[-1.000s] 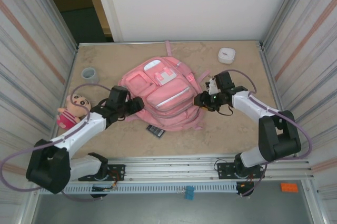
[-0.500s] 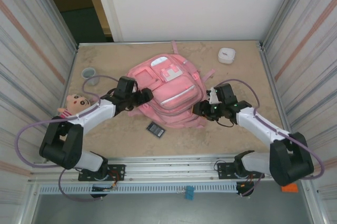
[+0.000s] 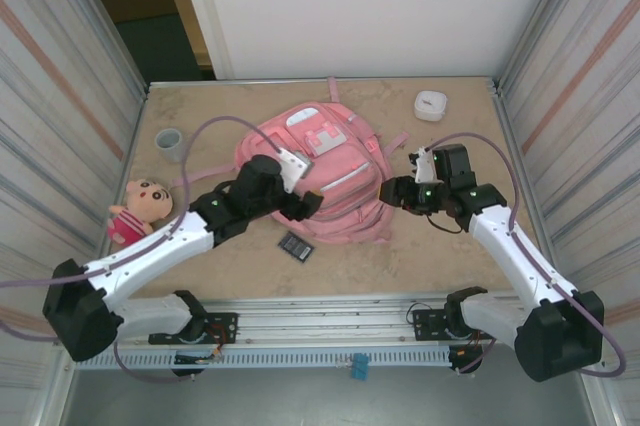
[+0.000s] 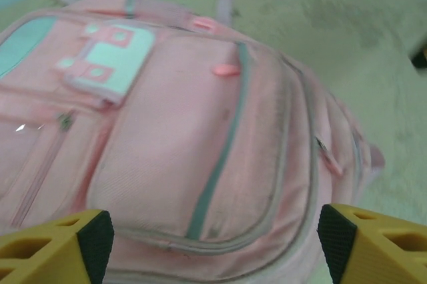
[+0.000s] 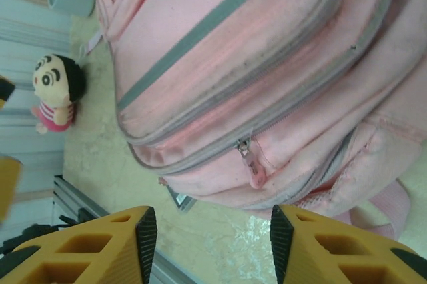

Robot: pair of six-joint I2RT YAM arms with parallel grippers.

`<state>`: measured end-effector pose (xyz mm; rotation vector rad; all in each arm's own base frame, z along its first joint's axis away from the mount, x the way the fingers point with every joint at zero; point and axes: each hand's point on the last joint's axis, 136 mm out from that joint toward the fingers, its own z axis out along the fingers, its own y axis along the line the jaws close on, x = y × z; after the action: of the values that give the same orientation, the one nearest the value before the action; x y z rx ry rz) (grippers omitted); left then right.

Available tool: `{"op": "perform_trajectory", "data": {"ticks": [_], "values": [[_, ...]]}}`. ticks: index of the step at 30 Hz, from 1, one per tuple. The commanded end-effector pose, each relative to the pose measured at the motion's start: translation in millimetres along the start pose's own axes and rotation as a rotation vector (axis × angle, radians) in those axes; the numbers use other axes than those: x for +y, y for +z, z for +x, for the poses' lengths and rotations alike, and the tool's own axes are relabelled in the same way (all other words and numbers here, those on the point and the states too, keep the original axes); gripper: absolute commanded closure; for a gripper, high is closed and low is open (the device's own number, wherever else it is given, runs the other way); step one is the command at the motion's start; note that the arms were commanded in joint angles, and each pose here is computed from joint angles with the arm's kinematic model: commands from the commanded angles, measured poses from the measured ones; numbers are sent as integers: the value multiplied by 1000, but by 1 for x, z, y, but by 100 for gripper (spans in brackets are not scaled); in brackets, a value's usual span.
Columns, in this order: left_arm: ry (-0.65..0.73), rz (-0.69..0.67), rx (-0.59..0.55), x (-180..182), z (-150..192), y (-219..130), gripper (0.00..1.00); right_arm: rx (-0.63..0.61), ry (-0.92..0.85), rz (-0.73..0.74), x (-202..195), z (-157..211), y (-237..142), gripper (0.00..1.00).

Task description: Pack the student bag

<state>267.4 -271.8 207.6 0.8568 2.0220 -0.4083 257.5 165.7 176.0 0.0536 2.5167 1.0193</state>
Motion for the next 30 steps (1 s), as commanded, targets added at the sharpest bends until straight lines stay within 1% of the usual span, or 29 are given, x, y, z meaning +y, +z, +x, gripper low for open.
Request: {"op": "perform_trajectory", "data": {"ticks": [1, 3, 4, 6, 10, 12, 14, 17, 23, 25, 28, 30], "values": [[316, 20, 92, -19, 5, 20, 14, 5, -43, 36, -4, -2, -3, 52], [384, -8, 142, -24, 7, 38, 10, -35, -50, 52, -6, -8, -6, 52], [408, -45, 167, -22, 7, 48, 8, -52, -59, 57, -6, -10, -8, 51], [435, -81, 204, -20, 6, 66, 5, -70, -70, 67, -7, -12, -11, 51], [473, -82, 233, -23, 10, 94, 4, -86, -82, 83, -10, -10, -14, 50], [481, -73, 249, -24, 16, 100, 7, -82, -82, 82, -12, -8, -13, 50], [485, -56, 265, -26, 22, 101, 11, -75, -75, 84, -15, -5, -11, 50], [461, -32, 261, -30, 28, 95, 13, -77, -71, 75, -17, -3, -9, 50], [427, 26, 241, -38, 35, 84, 11, -69, -61, 54, -16, -2, -4, 50], [426, -29, 241, -29, 36, 85, 13, -70, -61, 52, -15, -2, -4, 50], [422, -139, 274, -9, 38, 86, 20, -73, -62, 50, -15, -1, -5, 50], [412, -149, 264, -6, 35, 87, 22, -73, -64, 49, -15, -1, -5, 50]]}}
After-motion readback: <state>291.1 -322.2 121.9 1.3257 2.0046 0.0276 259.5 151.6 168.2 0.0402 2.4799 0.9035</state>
